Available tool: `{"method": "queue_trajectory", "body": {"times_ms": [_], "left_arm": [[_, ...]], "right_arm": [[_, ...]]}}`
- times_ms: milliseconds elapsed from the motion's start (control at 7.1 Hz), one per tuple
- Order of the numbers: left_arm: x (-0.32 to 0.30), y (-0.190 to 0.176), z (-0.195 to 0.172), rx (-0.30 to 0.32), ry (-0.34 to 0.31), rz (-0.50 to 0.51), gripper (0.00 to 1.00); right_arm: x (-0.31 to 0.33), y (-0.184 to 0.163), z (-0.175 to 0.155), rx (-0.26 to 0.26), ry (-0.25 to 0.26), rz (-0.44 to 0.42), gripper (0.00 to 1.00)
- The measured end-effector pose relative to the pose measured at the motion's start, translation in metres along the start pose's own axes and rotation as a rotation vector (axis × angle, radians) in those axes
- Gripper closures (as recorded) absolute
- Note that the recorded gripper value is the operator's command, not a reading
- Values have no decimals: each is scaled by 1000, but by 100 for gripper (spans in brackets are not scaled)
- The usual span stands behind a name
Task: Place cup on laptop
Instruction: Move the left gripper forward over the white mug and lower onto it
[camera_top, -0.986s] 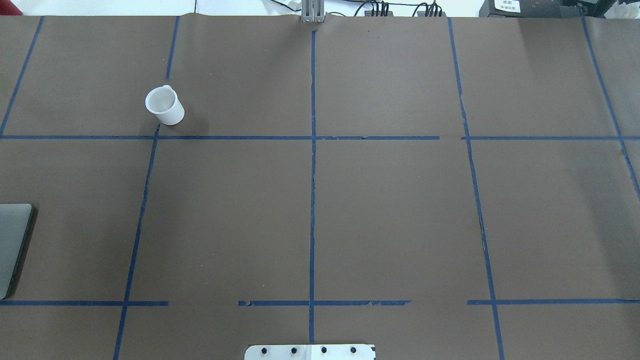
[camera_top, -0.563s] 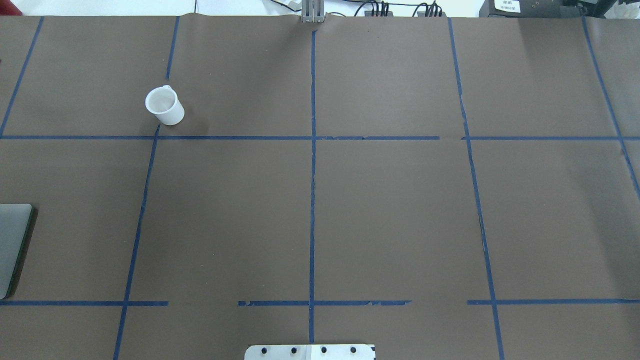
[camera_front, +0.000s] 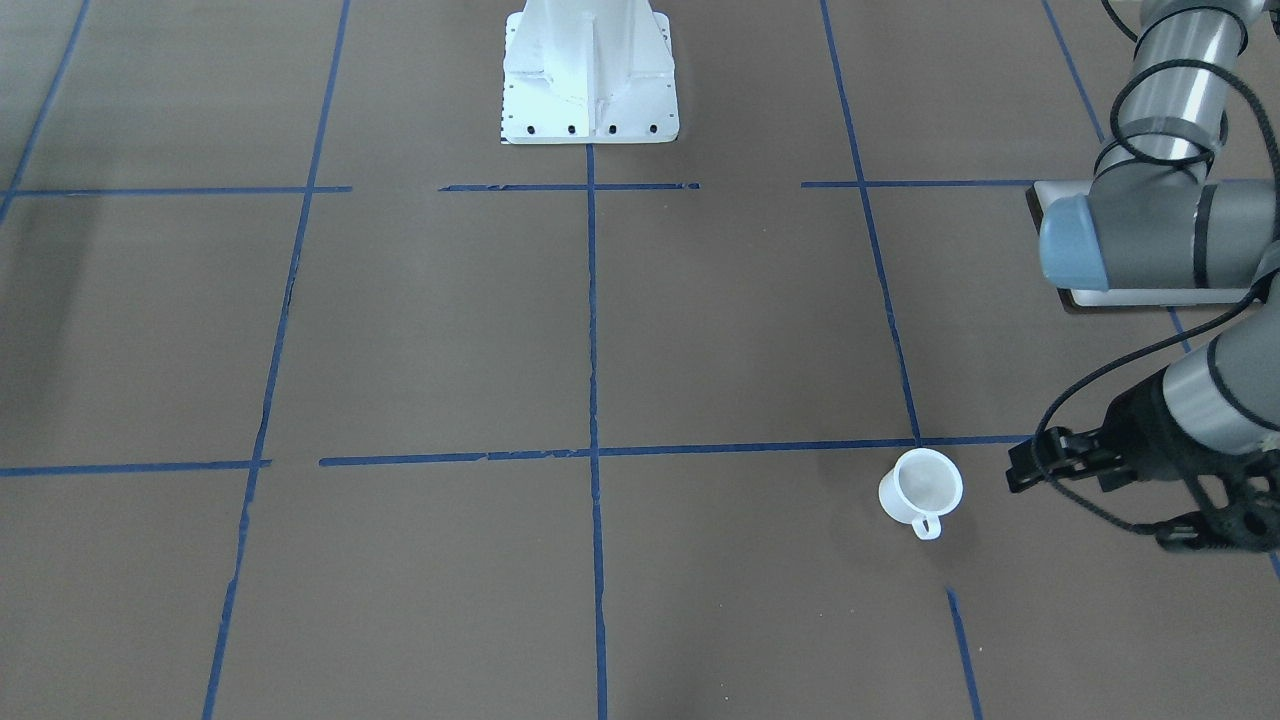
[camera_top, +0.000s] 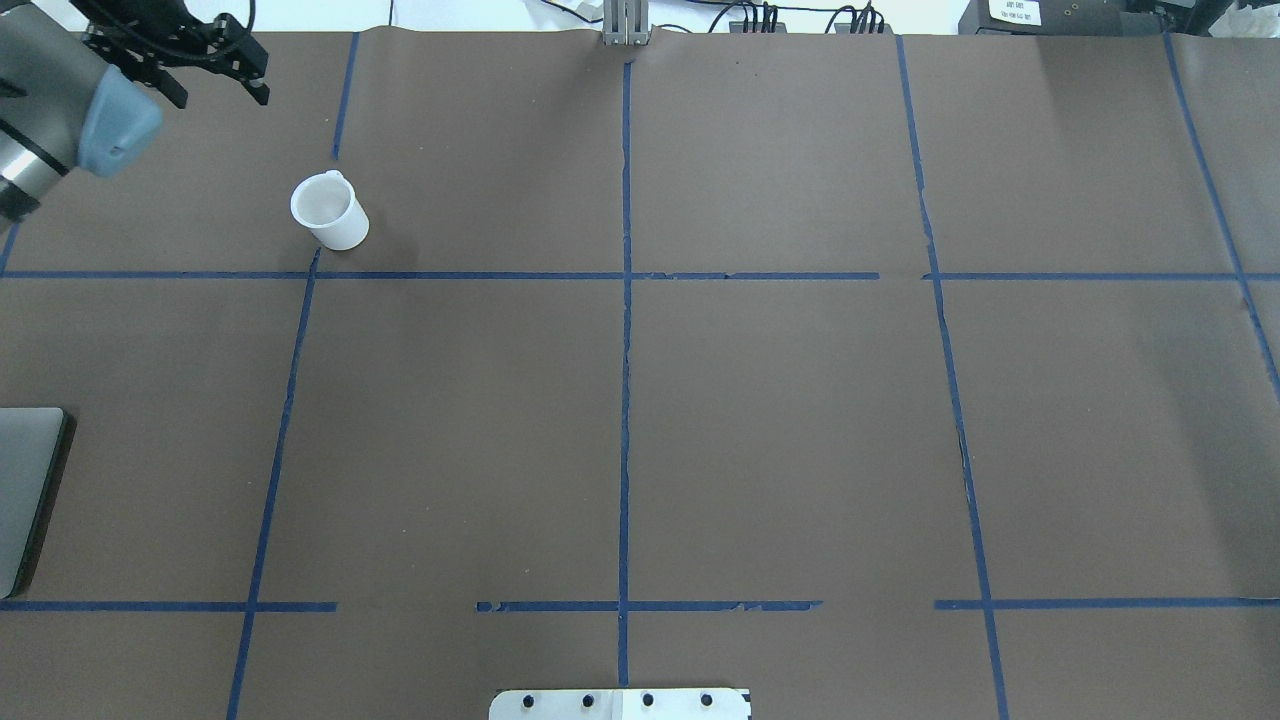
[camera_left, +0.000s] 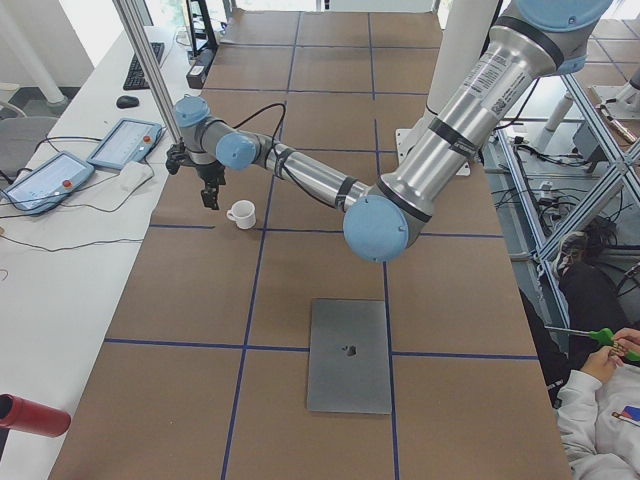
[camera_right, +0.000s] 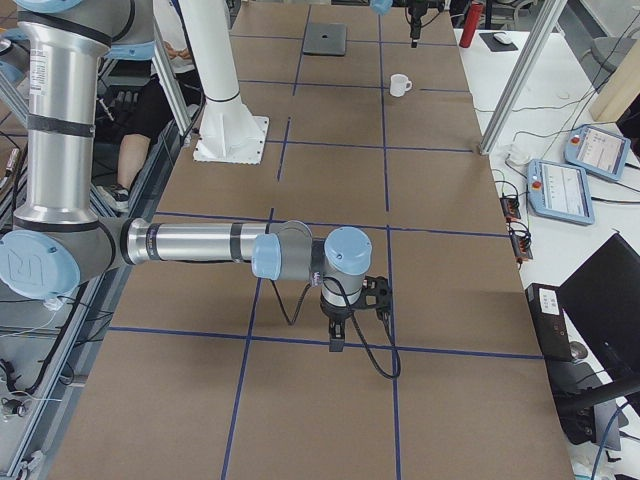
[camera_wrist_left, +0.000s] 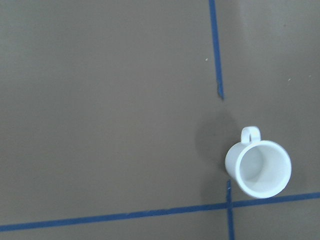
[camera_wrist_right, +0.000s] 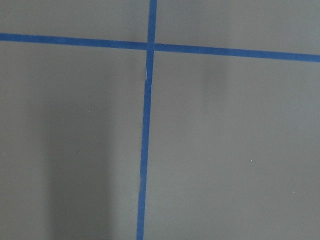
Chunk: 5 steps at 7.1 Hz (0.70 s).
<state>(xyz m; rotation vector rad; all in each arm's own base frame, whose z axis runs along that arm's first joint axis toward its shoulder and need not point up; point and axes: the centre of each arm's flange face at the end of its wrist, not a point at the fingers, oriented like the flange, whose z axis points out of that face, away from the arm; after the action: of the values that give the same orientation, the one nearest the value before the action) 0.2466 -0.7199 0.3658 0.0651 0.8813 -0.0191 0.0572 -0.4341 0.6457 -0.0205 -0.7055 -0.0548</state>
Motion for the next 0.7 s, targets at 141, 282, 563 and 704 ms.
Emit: {"method": "queue_trajectory", "body": {"times_ms": [141,282,563,704], "left_arm": [[20,-13,28,-7,7,-16,0],[31,-15,60,-12,-5,-18,1],[37,-5,118,-29,-40,-11,1],[39,2,136,-45,-49,-9,13]], "right_arm": [[0,0,0,0,0,0,0],[0,0,0,0,0,0,0],[0,0,0,0,0,-1,0],[0,0,0,0,0,-1,0]]}}
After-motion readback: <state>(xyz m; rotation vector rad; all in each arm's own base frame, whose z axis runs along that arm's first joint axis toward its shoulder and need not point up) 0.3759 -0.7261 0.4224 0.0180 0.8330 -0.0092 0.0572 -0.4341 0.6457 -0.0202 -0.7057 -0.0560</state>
